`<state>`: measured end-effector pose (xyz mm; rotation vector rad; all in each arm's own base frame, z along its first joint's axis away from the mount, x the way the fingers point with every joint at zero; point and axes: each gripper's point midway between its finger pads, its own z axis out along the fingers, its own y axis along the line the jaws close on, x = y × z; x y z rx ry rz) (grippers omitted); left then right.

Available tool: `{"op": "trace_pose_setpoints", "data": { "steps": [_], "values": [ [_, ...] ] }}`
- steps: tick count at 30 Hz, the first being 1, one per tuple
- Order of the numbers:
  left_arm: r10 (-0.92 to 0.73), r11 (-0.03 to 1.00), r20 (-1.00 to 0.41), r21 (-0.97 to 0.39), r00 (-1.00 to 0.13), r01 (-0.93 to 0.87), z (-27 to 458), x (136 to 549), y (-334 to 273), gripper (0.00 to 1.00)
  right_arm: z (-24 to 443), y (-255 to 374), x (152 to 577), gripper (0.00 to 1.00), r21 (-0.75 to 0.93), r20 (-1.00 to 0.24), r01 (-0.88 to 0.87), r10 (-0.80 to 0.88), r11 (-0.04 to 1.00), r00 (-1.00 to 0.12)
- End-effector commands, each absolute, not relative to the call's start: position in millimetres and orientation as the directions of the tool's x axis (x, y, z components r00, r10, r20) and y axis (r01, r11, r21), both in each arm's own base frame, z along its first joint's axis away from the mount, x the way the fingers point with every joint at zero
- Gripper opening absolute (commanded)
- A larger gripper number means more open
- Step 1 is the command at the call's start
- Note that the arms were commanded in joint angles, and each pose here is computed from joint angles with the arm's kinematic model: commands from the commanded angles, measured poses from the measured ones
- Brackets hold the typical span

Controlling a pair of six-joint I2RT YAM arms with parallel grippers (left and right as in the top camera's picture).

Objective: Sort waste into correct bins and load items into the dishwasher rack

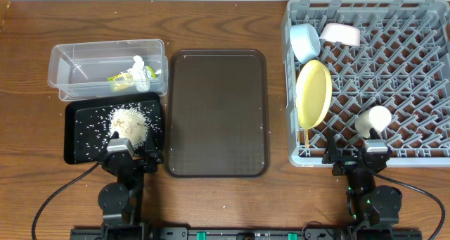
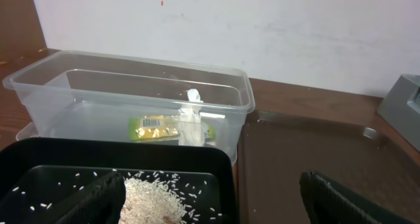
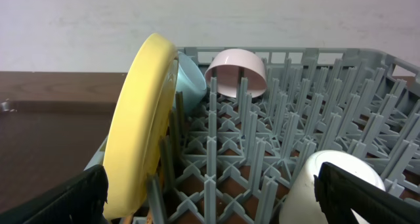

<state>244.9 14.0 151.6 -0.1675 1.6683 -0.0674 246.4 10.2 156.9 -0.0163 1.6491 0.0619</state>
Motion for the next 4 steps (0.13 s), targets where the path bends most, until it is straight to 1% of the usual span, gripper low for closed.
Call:
{"op": "trace_pose_setpoints", "data": {
  "steps": [1,4],
  "values": [
    [-0.139,0.989,-0.980,-0.130,-0.142,-0.071,137.5,243.8,12.9,0.87,156.6,7.7,246.3,0.99,0.012,-0.997,-0.038,0.009,0.999,-0.075],
    [-0.139,0.989,-0.980,-0.130,-0.142,-0.071,137.5,243.8,12.9,0.87,156.6,7.7,246.3,0.99,0.012,-0.997,-0.038,0.009,0.999,-0.075]
  ]
}}
